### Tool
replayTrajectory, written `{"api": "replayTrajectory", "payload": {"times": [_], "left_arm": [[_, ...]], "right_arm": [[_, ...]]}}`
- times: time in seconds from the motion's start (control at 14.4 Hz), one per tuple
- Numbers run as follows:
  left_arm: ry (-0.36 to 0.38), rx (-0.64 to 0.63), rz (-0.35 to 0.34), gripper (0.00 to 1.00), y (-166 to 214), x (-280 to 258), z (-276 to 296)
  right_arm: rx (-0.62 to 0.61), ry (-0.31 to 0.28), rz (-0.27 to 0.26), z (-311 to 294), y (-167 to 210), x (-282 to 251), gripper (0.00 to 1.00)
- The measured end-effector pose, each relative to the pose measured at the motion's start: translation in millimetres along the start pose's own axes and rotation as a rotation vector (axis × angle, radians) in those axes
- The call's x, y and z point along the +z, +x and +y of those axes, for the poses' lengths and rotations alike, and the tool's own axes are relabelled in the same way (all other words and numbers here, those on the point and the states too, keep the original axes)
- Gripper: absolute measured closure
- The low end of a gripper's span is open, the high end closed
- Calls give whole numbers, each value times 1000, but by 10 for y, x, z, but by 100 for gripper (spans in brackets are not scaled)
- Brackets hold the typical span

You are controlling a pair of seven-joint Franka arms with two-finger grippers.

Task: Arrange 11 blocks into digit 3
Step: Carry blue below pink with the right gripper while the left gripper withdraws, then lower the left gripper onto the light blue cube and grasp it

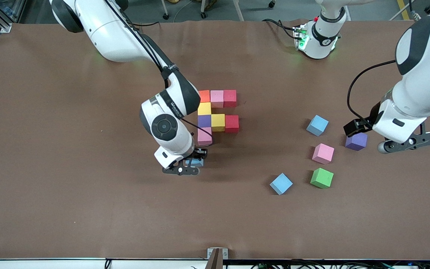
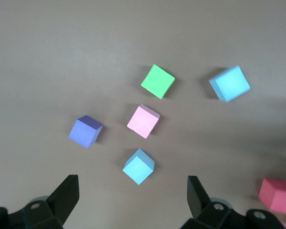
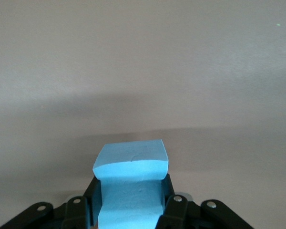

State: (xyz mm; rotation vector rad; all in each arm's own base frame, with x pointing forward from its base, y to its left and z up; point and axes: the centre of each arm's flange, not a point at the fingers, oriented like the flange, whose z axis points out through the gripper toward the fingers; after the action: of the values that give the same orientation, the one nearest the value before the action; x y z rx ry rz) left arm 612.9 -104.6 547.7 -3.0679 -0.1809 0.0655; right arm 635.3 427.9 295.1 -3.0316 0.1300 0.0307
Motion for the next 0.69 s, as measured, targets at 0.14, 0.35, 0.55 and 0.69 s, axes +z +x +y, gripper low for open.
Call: {"api": "replayTrajectory", "payload": {"times": [0.14,0.35,0.55,0.69], "left_arm": [[-2,42,-16,0,-66,27,-107],[-21,85,-26,0,-257,-32,-205],[-27,92,-43,0,-375,1,-295],[-33,98,-38,0,-312,168,-225]], "right_arm": [[-6,-2,-4,-122,-5,109,48],[-19,-21,-24,-237,-91,296,48],[-38,-51,-31,-290,-168,383,48],[-41,-64,-34,-278,-174,411,48]]}}
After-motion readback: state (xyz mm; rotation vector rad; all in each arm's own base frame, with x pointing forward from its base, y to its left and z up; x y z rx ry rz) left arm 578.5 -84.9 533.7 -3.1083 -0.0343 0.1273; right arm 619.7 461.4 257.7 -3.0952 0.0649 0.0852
